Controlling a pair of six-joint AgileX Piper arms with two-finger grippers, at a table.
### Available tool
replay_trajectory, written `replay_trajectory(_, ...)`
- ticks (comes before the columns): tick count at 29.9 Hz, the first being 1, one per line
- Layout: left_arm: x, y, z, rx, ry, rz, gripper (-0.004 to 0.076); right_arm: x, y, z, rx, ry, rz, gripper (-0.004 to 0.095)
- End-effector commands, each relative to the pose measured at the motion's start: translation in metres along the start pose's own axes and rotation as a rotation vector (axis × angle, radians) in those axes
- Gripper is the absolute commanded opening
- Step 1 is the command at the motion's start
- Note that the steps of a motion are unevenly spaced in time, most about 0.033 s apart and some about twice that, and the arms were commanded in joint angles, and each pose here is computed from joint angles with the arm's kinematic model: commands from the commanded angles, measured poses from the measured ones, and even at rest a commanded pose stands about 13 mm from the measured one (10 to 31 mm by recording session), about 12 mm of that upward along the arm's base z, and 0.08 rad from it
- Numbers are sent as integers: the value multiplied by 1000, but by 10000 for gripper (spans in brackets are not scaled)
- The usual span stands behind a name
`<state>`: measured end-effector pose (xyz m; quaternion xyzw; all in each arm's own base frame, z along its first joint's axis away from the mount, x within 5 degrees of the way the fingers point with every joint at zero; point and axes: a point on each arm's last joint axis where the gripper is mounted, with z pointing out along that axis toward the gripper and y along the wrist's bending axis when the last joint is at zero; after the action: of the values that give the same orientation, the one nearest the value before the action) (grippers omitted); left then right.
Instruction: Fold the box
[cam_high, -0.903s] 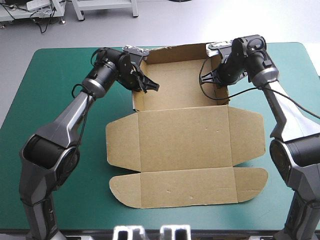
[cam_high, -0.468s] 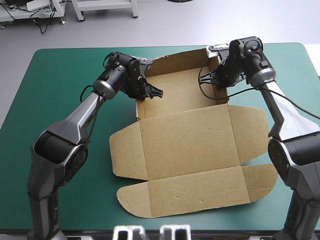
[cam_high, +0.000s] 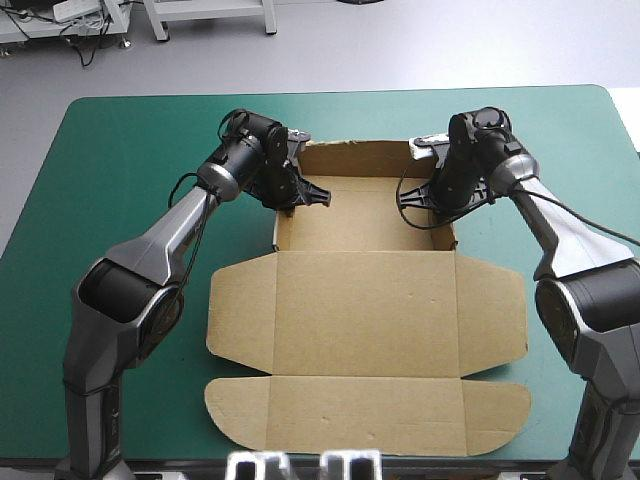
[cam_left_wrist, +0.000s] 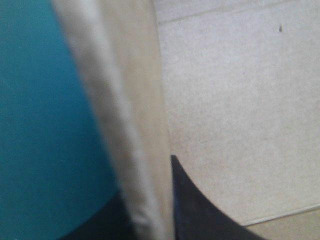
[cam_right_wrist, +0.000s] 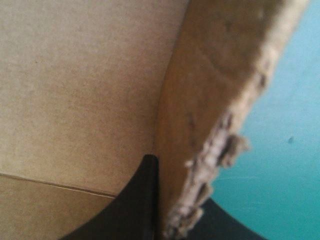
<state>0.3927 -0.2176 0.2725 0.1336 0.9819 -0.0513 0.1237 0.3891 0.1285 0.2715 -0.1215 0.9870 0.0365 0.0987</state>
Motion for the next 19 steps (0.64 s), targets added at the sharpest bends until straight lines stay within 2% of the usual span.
replay_trajectory(1,7,-21,-38,128,-29,20,-8,10,23,-23,-162,-8,12,-17)
replay_trajectory(5,7,-21,-38,130,-29,40,-8,12,19,-18,-122,5,4,-17)
replay_trajectory(13,7,-21,-38,130,-29,40,5,17,18,-11,-114,33,-16,-18)
replay_trajectory(17,7,-21,-38,129,-30,39,86,17,17,-11,-98,29,-38,23)
replay_trajectory(19,6,-19,-39,128,-34,64,182,17,13,-14,-61,21,-61,109)
